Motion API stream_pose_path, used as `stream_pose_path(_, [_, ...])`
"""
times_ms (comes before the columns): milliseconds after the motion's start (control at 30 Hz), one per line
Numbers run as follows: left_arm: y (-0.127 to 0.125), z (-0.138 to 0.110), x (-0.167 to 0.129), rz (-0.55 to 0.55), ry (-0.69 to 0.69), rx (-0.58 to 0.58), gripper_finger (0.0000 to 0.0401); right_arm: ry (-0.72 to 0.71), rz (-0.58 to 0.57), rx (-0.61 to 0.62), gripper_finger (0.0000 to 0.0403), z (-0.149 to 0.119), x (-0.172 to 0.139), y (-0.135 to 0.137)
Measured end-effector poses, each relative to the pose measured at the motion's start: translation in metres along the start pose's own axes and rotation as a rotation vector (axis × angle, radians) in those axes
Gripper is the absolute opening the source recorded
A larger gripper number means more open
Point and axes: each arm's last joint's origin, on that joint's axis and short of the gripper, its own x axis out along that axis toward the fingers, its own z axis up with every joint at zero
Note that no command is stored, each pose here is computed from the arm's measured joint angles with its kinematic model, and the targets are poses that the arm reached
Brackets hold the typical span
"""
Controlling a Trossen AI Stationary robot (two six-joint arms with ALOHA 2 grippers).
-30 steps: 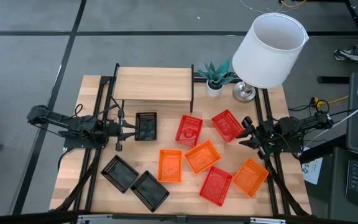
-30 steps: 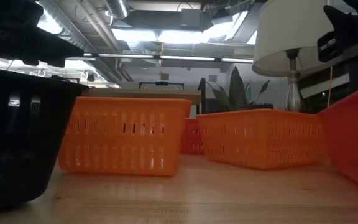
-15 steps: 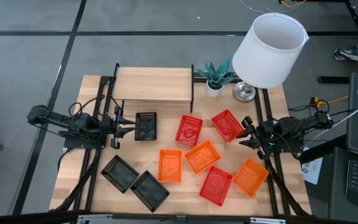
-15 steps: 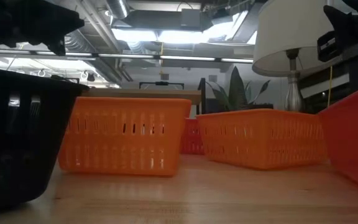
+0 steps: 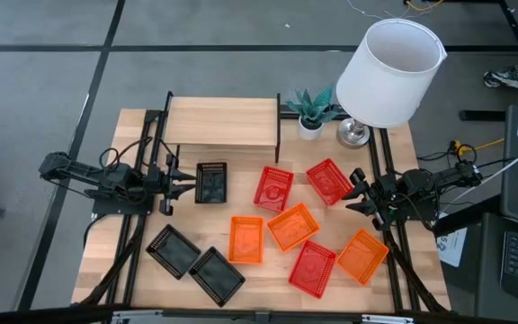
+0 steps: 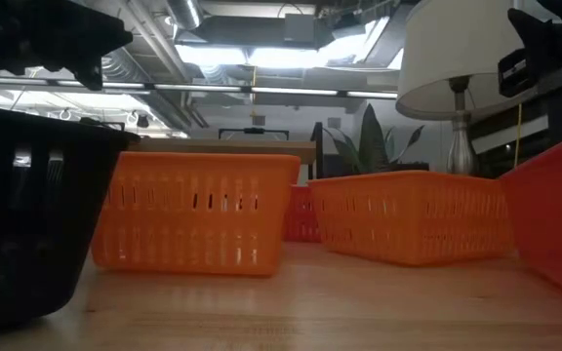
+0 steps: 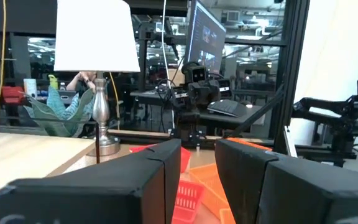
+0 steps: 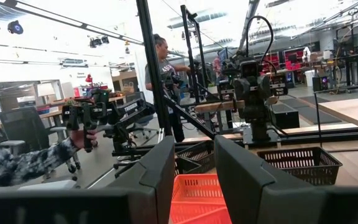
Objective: Stack baskets on shelf by color
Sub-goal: Put the top black bin on the shelf
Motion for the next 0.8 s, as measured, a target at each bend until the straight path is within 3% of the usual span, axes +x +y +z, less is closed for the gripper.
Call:
stream_pose_path(300, [0.001, 0.004, 0.000, 0.017, -0.038, -0.037, 0.0094, -0.051, 0.007, 0.026, 0.0114, 0.005, 0.000, 0.001])
stream_pose_path(600, [0.001, 0.003, 0.000, 0.018, -0.031, -0.050, 0.0094, -0.089, -0.039, -0.025, 0.0114, 0.008, 0.000, 0.000])
stream_pose_path(800, [0.001, 0.003, 0.000, 0.016, -0.033, -0.124, 0.0094, -0.243, -0.005, 0.052, 0.0114, 0.023, -0.003, 0.002])
